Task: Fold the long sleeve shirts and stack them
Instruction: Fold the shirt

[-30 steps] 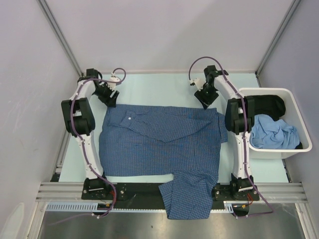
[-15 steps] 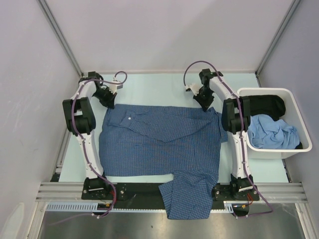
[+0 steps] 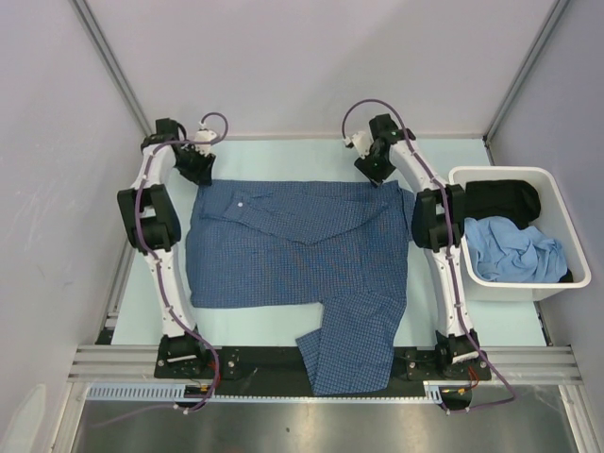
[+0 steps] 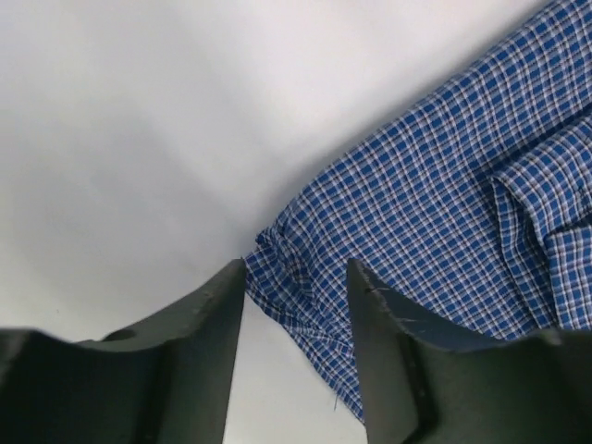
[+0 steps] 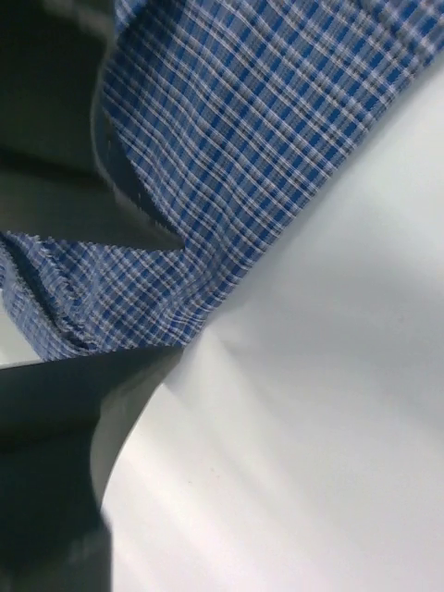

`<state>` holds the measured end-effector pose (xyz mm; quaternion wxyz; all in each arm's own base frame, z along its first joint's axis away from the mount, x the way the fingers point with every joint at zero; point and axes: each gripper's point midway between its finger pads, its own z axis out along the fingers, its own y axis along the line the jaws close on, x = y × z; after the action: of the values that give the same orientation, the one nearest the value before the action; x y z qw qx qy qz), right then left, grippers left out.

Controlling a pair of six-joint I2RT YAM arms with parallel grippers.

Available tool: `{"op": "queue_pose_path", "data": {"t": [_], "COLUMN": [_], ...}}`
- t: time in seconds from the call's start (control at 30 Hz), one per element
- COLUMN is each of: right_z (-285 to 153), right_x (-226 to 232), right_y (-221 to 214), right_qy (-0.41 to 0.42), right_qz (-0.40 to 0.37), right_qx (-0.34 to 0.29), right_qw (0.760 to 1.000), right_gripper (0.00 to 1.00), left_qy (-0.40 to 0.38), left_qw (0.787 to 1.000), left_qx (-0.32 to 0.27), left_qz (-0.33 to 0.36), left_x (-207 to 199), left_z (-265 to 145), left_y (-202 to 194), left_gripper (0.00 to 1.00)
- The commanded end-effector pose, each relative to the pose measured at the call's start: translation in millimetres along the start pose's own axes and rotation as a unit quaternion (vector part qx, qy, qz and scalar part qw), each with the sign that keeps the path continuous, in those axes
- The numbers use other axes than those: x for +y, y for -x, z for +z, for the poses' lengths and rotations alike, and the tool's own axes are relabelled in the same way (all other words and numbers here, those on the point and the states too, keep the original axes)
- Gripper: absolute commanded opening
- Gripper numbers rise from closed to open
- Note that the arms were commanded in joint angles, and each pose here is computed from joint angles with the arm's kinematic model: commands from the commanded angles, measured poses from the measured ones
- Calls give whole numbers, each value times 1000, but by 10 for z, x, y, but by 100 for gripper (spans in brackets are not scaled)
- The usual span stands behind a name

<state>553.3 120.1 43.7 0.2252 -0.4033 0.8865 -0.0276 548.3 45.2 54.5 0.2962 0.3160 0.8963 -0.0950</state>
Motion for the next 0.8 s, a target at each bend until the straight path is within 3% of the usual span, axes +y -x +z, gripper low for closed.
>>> {"op": "queue_pose_path", "data": {"t": [0.0, 0.1, 0.23, 0.4, 0.67, 0.77], "right_z": [-809, -1001, -1002, -812, -649, -609], "right_x": [-32, 156, 530, 783, 938, 946], "right_y": [346, 391, 263, 36, -312, -451], "right_qy": [-1, 40, 124, 187, 225, 230], "right_qz": [31, 58, 91, 122, 136, 142], "right_qx": [-73, -95, -71, -27, 20, 37], "right_qw": [997, 993, 986, 974, 965, 962], "right_gripper": [54, 54, 53, 50, 46, 40], "left_qy": [24, 4, -46, -109, -122, -125], "left_qw": [997, 994, 991, 987, 988, 988], "left_qx": [-74, -104, -114, -83, -9, 9], "left_qz": [-8, -20, -48, -84, -97, -87], "left_x": [-23, -195, -494, -969, -1409, -1520], "left_z": [-510, -699, -738, -528, -153, -67], "left_y": [418, 578, 599, 472, 129, 53], "left_gripper": [58, 61, 61, 71, 66, 67]}}
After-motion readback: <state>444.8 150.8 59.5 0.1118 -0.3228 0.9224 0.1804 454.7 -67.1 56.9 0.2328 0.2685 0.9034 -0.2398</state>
